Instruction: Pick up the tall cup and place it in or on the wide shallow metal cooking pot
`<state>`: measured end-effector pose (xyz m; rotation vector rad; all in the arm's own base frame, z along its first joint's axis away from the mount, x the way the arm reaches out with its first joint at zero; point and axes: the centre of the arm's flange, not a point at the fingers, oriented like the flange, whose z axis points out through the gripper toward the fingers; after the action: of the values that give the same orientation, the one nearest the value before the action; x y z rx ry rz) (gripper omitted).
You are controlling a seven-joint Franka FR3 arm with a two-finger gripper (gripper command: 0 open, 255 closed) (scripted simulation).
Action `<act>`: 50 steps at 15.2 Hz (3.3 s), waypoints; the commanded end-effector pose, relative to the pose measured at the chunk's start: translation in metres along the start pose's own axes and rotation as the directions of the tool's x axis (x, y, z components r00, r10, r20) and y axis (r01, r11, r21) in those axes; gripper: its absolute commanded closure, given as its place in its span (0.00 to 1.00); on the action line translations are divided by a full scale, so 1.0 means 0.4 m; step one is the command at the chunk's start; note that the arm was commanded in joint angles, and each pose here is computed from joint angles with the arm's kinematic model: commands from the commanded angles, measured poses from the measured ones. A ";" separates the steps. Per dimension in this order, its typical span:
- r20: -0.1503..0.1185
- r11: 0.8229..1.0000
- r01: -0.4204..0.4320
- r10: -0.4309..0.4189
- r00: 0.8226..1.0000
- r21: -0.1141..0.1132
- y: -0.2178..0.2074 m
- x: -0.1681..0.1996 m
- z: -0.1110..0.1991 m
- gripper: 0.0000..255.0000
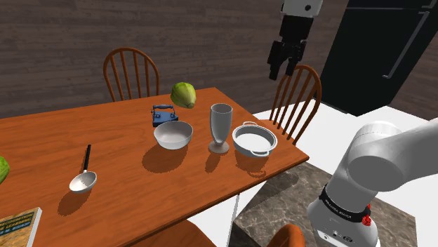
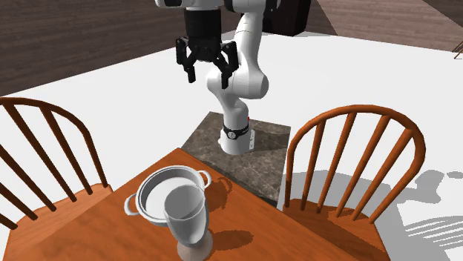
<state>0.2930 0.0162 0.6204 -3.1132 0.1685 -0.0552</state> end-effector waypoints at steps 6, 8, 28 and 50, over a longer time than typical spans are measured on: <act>0.001 1.000 0.008 -0.008 1.000 -0.004 0.000 0.122 0.111 0.00; 0.002 1.000 0.011 -0.011 1.000 -0.005 0.000 0.171 0.156 0.00; 0.005 0.999 0.032 -0.032 0.999 -0.014 -0.001 0.497 0.534 0.00; 0.005 0.999 0.032 -0.032 0.999 -0.014 -0.002 0.498 0.515 1.00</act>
<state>0.4983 0.0001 0.4161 -3.1303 0.1189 -0.0466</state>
